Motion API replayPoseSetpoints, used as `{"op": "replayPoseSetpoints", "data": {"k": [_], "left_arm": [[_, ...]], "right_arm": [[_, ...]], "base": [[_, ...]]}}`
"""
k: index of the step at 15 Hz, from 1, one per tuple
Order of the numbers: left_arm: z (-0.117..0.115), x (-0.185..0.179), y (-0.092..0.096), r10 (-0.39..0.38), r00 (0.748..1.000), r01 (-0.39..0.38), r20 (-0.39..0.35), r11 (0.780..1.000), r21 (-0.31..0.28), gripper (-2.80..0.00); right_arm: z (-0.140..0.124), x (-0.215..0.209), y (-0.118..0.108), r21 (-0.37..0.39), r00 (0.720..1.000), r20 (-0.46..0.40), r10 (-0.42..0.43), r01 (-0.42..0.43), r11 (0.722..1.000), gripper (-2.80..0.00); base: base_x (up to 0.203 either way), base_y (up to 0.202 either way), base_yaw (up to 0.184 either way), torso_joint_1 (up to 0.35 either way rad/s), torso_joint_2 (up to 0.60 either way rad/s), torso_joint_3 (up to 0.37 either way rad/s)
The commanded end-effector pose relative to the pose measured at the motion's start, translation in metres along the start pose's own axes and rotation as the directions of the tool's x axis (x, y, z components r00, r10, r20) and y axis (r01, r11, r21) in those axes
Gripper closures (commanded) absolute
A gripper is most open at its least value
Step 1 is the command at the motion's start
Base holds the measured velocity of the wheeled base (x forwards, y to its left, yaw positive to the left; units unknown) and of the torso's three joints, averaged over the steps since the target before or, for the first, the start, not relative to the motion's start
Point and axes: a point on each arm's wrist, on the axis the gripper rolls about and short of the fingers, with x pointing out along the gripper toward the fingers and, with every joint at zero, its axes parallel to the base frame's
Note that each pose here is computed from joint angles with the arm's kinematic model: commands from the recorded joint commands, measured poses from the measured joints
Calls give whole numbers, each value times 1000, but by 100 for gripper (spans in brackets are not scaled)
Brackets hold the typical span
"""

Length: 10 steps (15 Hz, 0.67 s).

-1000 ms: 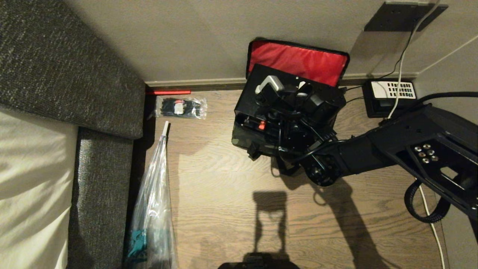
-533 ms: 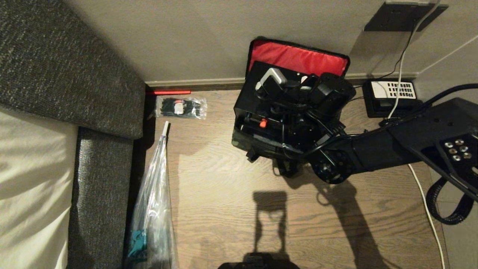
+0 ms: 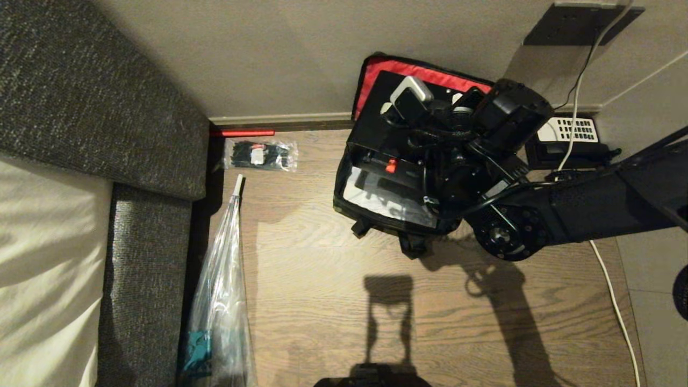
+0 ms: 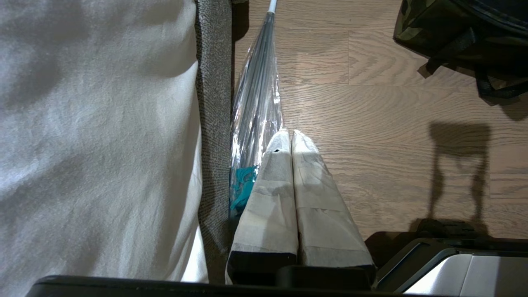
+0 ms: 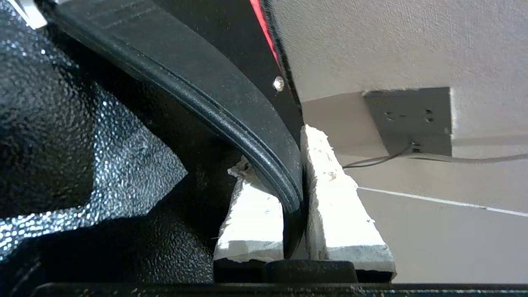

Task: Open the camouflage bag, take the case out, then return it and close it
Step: Release the handle

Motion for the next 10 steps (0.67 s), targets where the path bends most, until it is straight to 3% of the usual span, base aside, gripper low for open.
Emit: {"op": "replayPoseSetpoints", "data": {"k": [1, 10], "left_arm": [[0, 0, 0, 1, 1000, -1, 0, 1000, 0, 0], [0, 0, 0, 1, 1000, -1, 0, 1000, 0, 0]], "right_arm": [[-2, -2, -18, 9, 1000, -6, -19, 19, 1000, 0], [-45, 1, -48, -49, 993, -98, -60, 55, 997, 0]], "base": [[0, 0, 0, 0, 0, 0], [0, 0, 0, 0, 0, 0]]}}
